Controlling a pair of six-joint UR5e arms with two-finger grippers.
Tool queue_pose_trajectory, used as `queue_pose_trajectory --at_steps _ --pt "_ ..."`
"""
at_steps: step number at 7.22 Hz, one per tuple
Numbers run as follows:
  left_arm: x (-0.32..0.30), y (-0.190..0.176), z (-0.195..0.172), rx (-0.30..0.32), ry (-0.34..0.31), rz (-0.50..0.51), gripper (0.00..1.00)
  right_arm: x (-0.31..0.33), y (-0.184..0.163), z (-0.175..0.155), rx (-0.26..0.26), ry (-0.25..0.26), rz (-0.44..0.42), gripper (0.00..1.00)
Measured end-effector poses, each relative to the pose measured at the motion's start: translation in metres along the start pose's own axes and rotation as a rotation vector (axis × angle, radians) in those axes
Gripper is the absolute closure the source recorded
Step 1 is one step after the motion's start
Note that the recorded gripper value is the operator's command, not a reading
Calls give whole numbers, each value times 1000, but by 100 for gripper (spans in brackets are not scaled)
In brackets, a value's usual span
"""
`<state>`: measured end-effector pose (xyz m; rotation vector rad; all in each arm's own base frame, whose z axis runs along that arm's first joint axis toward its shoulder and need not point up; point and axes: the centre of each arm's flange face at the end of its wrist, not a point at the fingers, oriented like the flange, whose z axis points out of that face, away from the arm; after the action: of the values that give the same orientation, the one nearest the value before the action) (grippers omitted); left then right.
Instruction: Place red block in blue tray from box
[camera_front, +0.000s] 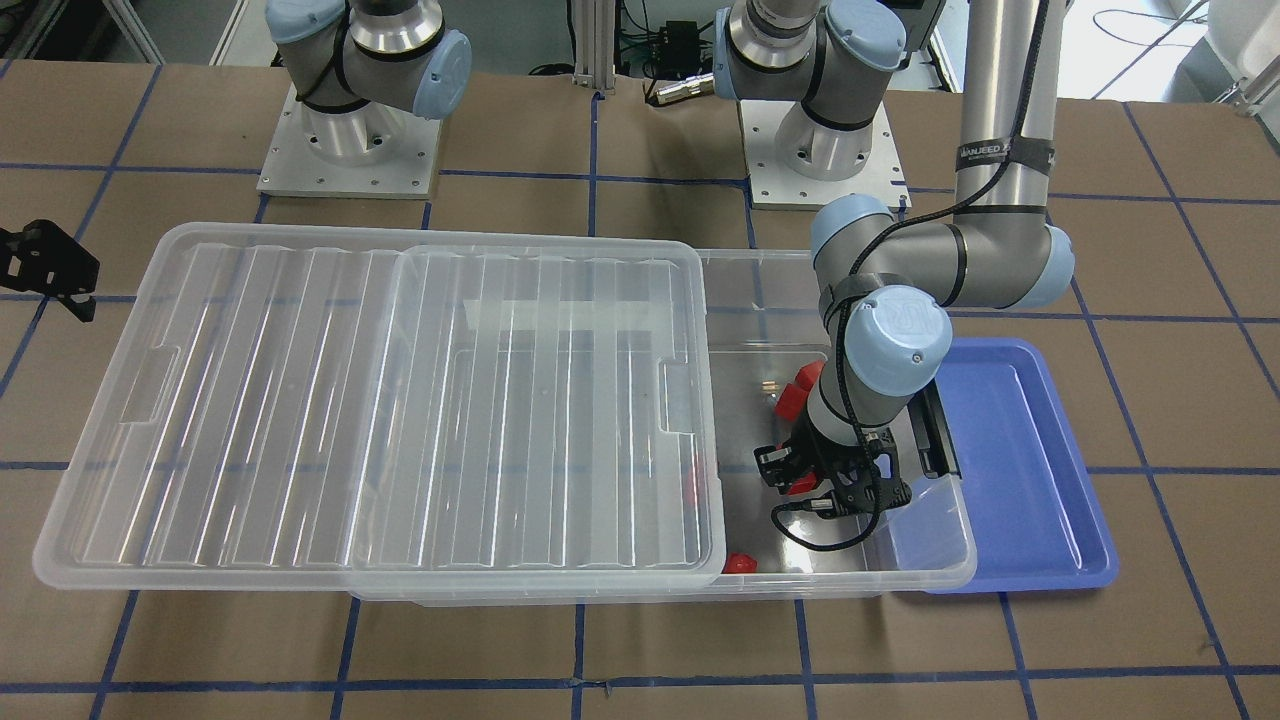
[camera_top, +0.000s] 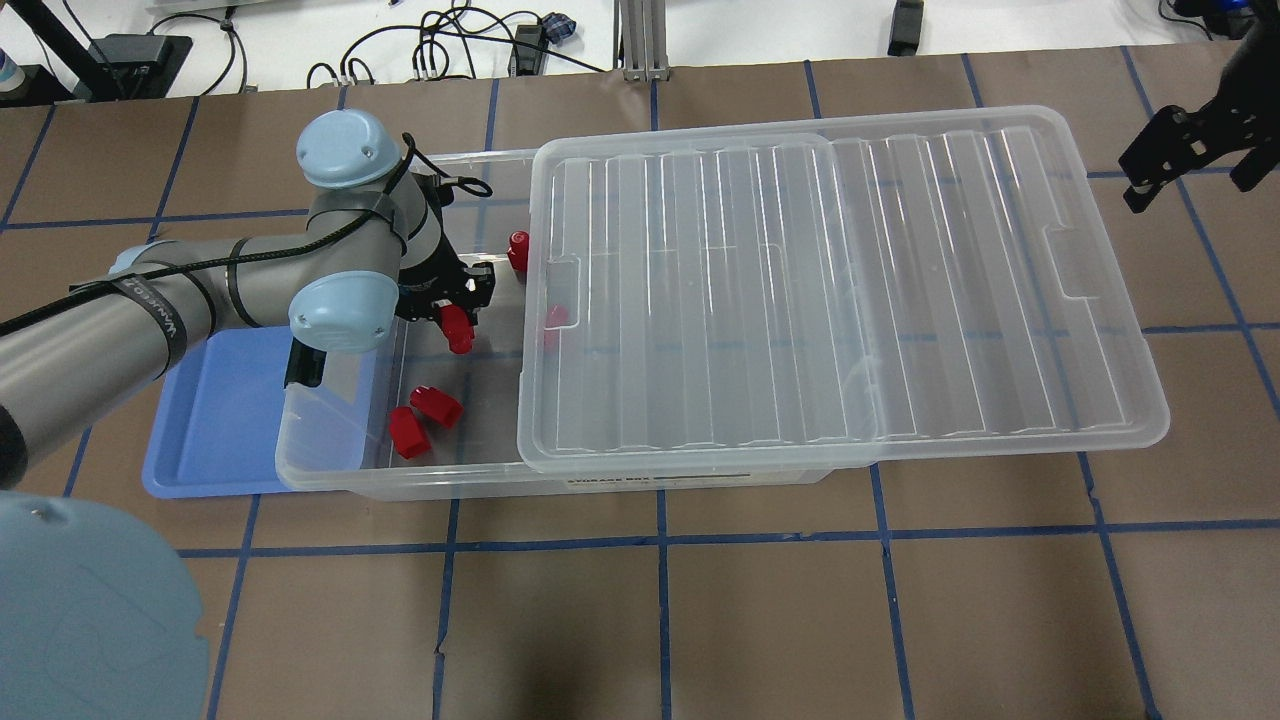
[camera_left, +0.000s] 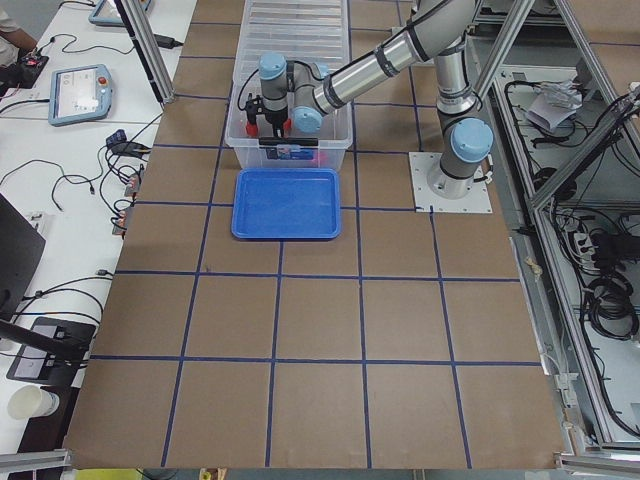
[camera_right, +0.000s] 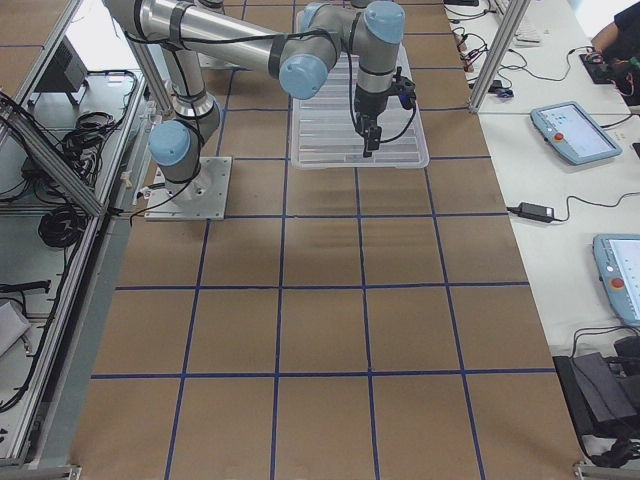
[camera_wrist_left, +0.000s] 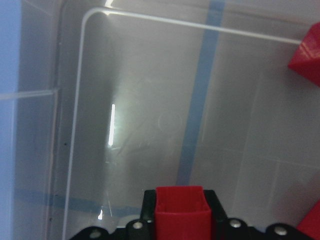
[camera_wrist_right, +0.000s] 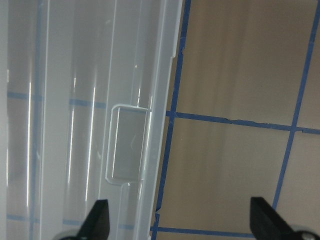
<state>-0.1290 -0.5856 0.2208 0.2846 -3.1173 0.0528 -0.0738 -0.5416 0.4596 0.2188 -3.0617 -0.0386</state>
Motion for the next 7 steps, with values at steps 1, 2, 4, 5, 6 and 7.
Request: queue_pose_trajectory --at_steps 1,2,4,5,6,7 --pt "1 -5 -26 -2 1 0 100 0 0 0 0 0 0 0" --pt "2 -7 -58 -21 -2 1 100 0 0 0 0 0 0 0" --pt "-1 -6 -125 -53 -9 3 100 0 -1 2 -3 -3 0 0" --pt "-13 -8 -151 -67 -17 25 100 1 -2 4 -6 -5 0 0" --pt "-36 -12 -170 -80 -21 51 100 1 -3 6 -8 -7 -1 0" --pt "-62 -16 -183 -83 -20 73 100 1 -3 7 -10 -7 -1 0"
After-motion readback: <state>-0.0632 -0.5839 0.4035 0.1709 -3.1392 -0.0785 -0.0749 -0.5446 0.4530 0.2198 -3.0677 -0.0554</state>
